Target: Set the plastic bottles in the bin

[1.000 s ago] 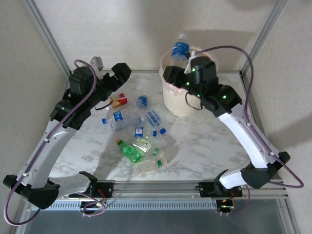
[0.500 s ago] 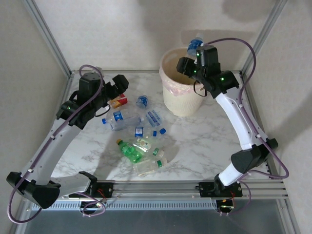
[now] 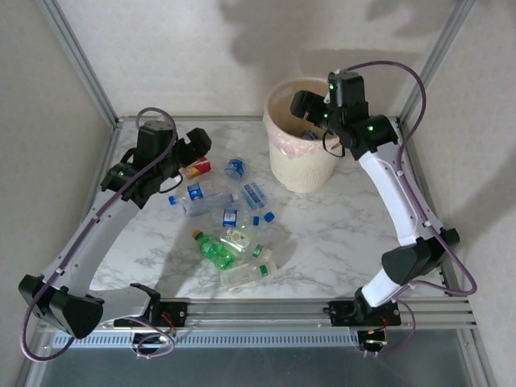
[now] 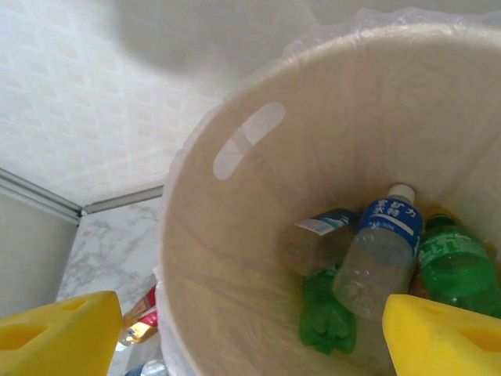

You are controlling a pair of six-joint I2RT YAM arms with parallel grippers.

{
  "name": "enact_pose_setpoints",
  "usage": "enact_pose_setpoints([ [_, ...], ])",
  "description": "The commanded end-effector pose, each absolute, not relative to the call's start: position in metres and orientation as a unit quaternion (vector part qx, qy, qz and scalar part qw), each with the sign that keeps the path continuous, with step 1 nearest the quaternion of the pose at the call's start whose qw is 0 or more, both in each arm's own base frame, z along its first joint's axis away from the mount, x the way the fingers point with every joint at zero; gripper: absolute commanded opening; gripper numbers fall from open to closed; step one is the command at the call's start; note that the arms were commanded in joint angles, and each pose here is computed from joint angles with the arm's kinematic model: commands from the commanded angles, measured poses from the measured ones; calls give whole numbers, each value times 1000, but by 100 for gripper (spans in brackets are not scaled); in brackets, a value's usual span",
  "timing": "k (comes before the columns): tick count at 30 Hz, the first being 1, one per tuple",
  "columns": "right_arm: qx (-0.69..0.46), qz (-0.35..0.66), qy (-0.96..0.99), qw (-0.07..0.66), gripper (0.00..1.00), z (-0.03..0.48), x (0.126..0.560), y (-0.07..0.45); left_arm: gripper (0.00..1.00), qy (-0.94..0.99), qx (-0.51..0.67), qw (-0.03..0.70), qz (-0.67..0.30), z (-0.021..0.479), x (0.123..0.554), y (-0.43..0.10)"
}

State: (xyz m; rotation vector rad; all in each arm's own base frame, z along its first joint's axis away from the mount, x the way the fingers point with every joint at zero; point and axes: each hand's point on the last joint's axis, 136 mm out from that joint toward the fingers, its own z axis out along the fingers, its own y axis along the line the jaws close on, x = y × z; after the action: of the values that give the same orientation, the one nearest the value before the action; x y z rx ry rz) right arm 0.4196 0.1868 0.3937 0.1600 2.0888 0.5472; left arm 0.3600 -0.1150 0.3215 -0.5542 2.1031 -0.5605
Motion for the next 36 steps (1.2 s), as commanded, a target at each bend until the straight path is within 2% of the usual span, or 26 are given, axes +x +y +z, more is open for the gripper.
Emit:
enact_pose_setpoints([
  [1, 22, 274, 823, 497, 86, 429, 385, 203, 95, 856, -217, 415, -217, 307, 355, -114],
  [6, -78, 297, 819, 485, 86, 420, 327, 252, 93, 873, -219, 383, -208, 277, 347, -115],
  [12, -173, 259, 863, 398, 87, 342, 257, 301, 90, 876, -232, 361, -221, 255, 346, -120],
  [23, -257, 201, 910, 256, 85, 215, 182, 335, 88, 873, -256, 347, -226, 239, 338, -117],
  [28, -305, 170, 913, 212, 82, 184, 156, 338, 87, 876, -265, 341, -216, 232, 334, -113],
  [36, -435, 124, 881, 136, 86, 137, 92, 357, 86, 879, -278, 324, -214, 215, 328, -112],
])
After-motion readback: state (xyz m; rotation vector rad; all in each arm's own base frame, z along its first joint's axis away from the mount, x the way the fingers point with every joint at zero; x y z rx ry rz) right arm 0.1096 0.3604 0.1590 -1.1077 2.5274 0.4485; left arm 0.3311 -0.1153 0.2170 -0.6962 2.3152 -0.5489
